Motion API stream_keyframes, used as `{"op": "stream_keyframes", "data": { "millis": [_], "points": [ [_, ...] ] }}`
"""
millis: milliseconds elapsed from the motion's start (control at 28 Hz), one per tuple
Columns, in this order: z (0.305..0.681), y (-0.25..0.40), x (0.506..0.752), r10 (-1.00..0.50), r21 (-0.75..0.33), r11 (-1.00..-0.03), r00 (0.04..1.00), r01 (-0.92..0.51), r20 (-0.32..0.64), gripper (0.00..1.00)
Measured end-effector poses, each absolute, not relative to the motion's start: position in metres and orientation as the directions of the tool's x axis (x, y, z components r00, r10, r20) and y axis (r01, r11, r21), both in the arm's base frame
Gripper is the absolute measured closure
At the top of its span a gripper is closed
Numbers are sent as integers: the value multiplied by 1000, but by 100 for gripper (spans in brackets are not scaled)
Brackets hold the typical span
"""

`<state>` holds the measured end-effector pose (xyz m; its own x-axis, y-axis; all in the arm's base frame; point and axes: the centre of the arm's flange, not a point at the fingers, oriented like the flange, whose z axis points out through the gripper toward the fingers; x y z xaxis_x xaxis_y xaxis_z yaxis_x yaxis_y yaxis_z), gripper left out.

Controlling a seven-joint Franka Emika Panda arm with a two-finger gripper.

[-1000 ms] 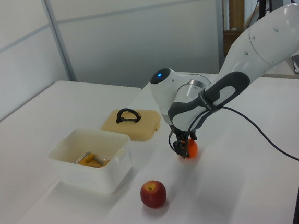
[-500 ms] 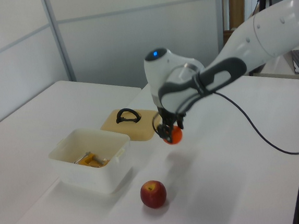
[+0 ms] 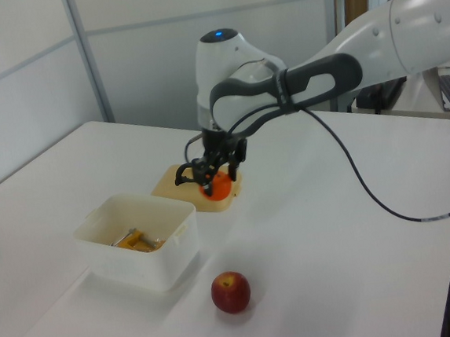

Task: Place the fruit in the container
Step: 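Lift the orange and carry it over the white container, then lower the orange into the container and open the gripper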

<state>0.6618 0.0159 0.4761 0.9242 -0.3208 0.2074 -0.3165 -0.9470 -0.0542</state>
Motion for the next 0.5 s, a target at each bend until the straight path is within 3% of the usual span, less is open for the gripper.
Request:
{"op": "stream_keyframes", "data": {
  "millis": [179, 500],
  "points": [
    [464, 64, 681, -395, -134, -919, 871, -371, 292, 24],
    [456, 87, 689, -426, -149, -905, 847, -399, 319, 24]
  ]
}}
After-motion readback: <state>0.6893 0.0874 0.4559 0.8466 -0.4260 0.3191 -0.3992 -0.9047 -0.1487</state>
